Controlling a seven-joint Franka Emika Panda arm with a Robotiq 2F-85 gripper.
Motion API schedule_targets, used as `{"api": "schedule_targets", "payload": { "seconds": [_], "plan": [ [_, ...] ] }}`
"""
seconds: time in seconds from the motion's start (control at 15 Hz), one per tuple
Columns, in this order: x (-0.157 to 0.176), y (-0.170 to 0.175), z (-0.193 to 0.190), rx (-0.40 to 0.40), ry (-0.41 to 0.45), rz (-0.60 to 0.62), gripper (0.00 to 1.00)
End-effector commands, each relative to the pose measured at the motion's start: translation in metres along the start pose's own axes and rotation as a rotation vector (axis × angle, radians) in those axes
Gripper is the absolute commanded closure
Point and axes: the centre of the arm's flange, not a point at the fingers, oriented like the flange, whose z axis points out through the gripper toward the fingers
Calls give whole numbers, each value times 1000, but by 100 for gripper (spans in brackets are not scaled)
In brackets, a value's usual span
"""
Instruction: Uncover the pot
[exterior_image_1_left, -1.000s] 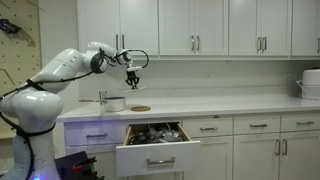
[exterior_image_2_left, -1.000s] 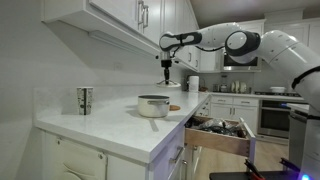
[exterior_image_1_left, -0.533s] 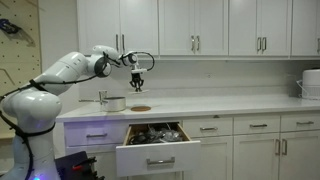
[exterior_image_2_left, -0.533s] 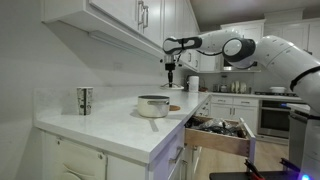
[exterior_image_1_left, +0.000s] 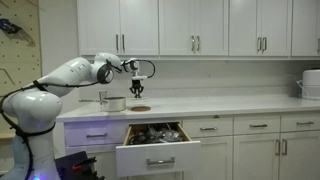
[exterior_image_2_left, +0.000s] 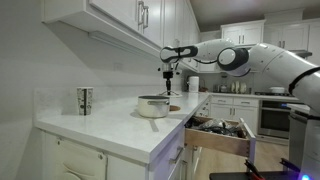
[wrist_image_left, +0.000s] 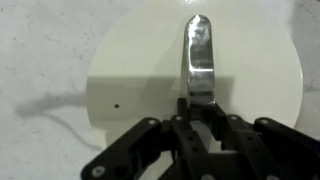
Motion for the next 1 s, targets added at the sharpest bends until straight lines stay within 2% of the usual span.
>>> {"api": "schedule_targets", "payload": {
  "seconds": [0.0,0.93],
  "plan": [
    [25,38,-16,17,16,5,94],
    [23,51,14,67,8,21,94]
  ]
}}
